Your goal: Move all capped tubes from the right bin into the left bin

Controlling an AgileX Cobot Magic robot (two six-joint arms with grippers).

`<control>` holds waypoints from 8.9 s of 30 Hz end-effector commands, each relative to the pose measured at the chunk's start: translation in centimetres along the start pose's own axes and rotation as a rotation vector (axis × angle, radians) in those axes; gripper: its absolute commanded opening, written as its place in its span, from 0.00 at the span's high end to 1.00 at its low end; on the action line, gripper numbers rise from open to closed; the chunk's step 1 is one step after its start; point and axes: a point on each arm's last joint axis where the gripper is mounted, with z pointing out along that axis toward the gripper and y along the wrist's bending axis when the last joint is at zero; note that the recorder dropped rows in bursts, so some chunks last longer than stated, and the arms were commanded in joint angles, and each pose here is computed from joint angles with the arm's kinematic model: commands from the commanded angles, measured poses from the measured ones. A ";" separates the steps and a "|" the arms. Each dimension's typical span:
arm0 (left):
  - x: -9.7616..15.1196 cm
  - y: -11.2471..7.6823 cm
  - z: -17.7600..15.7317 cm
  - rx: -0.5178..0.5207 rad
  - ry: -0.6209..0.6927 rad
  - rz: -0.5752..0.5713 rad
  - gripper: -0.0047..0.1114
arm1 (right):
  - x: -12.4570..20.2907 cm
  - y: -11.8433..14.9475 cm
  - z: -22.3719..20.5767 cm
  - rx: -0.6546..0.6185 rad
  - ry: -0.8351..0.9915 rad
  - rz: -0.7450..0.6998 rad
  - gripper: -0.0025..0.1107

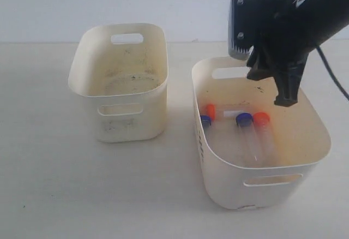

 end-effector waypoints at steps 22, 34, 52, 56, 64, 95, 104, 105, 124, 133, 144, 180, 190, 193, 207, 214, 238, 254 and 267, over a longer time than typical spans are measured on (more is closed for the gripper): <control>-0.1 0.1 0.0 0.001 -0.006 -0.004 0.92 | 0.8 0.4 9.9 -0.110 0.018 -0.204 0.71; -0.1 0.1 0.0 0.001 -0.006 -0.004 0.92 | 1.1 0.7 11.7 -0.128 0.021 -0.176 0.55; -0.1 0.1 0.0 0.001 -0.006 -0.004 0.92 | 1.2 0.3 12.7 -0.070 0.017 -0.185 0.55; -0.1 0.1 0.0 0.001 -0.006 -0.004 0.92 | 1.2 0.3 12.8 -0.073 0.018 -0.185 0.55; -0.1 0.1 0.0 0.001 -0.006 -0.004 0.92 | 1.6 0.7 14.6 -0.075 0.026 -0.169 0.55; -0.1 0.1 0.0 0.001 -0.006 -0.004 0.92 | 1.8 1.0 15.6 -0.084 0.034 -0.120 0.98; -0.1 0.1 0.0 0.001 -0.006 -0.004 0.92 | 0.4 -0.7 9.5 0.002 -0.016 -0.098 0.98; -0.1 0.1 0.0 0.001 -0.006 -0.004 0.92 | 0.2 -0.8 8.5 0.007 -0.022 -0.084 0.98; -0.1 0.1 0.0 0.001 -0.006 -0.004 0.92 | -5.5 -2.7 -6.2 0.145 -0.514 0.503 0.98; -0.1 0.1 0.0 0.001 -0.006 -0.004 0.92 | -12.4 -2.2 -1.1 0.061 -0.704 0.769 0.98; -0.1 0.1 0.0 0.001 -0.006 -0.004 0.92 | -15.7 -1.5 6.1 0.017 -0.644 0.907 0.60; -0.1 0.1 0.0 0.001 -0.006 -0.004 0.92 | -3.7 -2.5 -4.5 0.061 0.183 1.151 0.79; -0.1 0.1 0.0 0.001 -0.006 -0.004 0.92 | -4.7 -2.3 -3.0 -0.047 0.195 1.359 0.79; -0.1 0.1 0.0 0.001 -0.006 -0.004 0.92 | -4.7 -2.1 -1.2 -0.079 0.244 1.404 0.79; -0.1 0.1 0.0 0.001 -0.006 -0.004 0.92 | -3.7 -0.5 2.1 -0.092 0.375 1.493 0.79; -0.1 0.1 0.0 0.001 -0.006 -0.004 0.92 | -2.6 1.0 3.8 -0.092 0.416 1.476 0.79; -0.1 0.1 0.0 0.001 -0.006 -0.004 0.92 | -1.9 2.5 8.9 -0.099 0.487 1.465 0.79; -0.1 0.1 0.0 0.001 -0.006 -0.004 0.92 | -1.4 2.2 9.5 -0.044 0.495 1.426 0.68; -0.1 0.1 0.0 0.001 -0.006 -0.004 0.92 | -1.1 2.7 11.1 -0.056 0.534 1.422 0.58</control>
